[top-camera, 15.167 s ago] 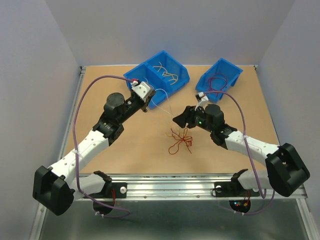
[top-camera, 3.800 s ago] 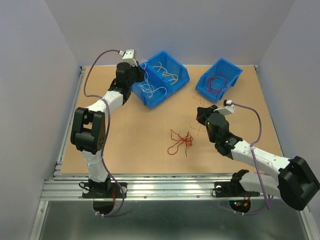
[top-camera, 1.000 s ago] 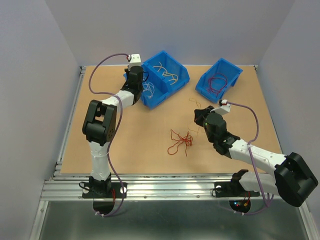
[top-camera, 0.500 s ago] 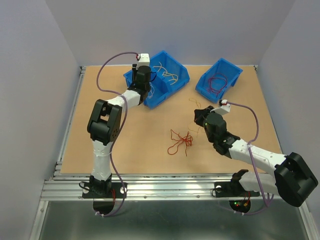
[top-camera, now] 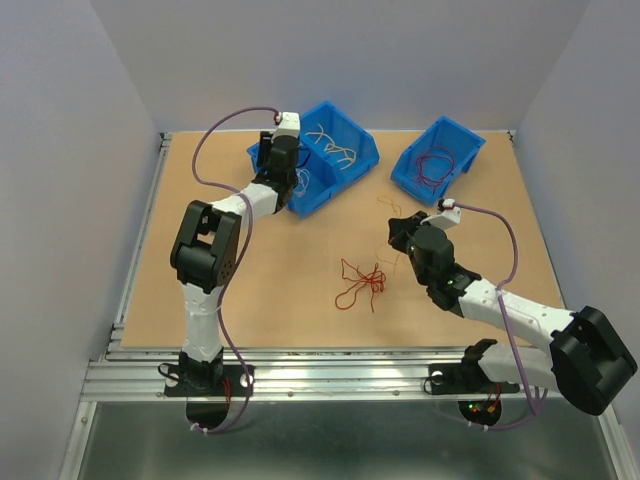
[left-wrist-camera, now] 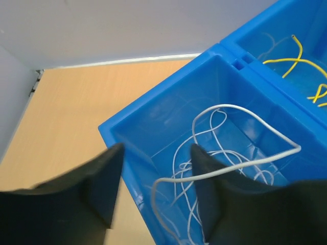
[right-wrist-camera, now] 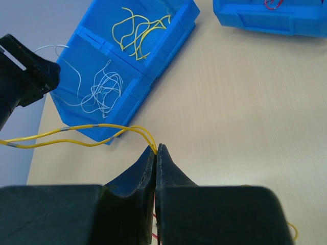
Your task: Untangle the cables
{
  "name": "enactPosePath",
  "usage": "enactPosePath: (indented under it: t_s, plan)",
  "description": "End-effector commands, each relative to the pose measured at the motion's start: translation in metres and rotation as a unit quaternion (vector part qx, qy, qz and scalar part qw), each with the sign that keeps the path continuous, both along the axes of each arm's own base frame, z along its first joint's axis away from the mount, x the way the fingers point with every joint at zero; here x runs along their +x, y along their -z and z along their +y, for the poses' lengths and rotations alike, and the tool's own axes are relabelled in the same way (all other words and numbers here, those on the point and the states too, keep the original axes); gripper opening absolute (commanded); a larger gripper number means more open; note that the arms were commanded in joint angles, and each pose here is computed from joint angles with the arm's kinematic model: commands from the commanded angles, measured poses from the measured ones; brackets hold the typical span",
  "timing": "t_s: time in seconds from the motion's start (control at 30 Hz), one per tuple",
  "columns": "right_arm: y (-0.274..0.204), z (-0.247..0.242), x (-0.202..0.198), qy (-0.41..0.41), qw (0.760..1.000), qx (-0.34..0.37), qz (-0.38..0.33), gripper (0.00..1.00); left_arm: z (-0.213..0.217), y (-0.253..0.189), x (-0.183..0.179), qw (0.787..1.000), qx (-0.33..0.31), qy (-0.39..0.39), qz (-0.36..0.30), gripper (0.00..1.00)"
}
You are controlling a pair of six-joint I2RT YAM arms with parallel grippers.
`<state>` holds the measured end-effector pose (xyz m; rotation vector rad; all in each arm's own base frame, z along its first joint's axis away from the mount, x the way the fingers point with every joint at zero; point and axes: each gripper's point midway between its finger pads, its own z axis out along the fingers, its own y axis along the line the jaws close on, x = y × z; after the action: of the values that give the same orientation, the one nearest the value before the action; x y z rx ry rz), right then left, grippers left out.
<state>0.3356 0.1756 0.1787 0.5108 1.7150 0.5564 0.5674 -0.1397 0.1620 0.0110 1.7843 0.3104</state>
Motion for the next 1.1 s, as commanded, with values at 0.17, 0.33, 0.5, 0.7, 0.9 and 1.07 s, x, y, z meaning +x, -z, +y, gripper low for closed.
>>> enactPosePath:
  t_s: [0.17,0.33,0.5,0.7,0.9,1.07]
  plan:
    - [-0.028,0.007,0.005,-0.012,0.999,0.010,-0.031,0.01,-0.010,-0.058,-0.013,0.998,0.053,0.015,-0.038,0.84]
    - [-0.027,0.006,0.004,-0.013,0.999,0.008,-0.031,0.01,-0.021,-0.062,-0.023,0.993,0.089,0.079,-0.017,0.84]
    - [-0.029,0.006,0.004,-0.014,0.999,0.010,-0.033,0.01,-0.036,-0.053,-0.030,0.980,0.128,0.149,0.039,0.83]
    - [-0.029,0.005,0.003,-0.014,0.999,0.009,-0.034,0.01,-0.050,-0.013,-0.043,0.955,0.120,0.203,0.179,0.82]
    - [-0.031,0.005,0.002,-0.014,0.999,0.011,-0.036,0.01,-0.040,0.002,-0.058,0.941,0.138,0.212,0.225,0.81]
    - [-0.029,0.006,0.003,-0.017,0.999,0.010,-0.034,0.01,-0.026,0.005,-0.066,0.942,0.137,0.205,0.228,0.81]
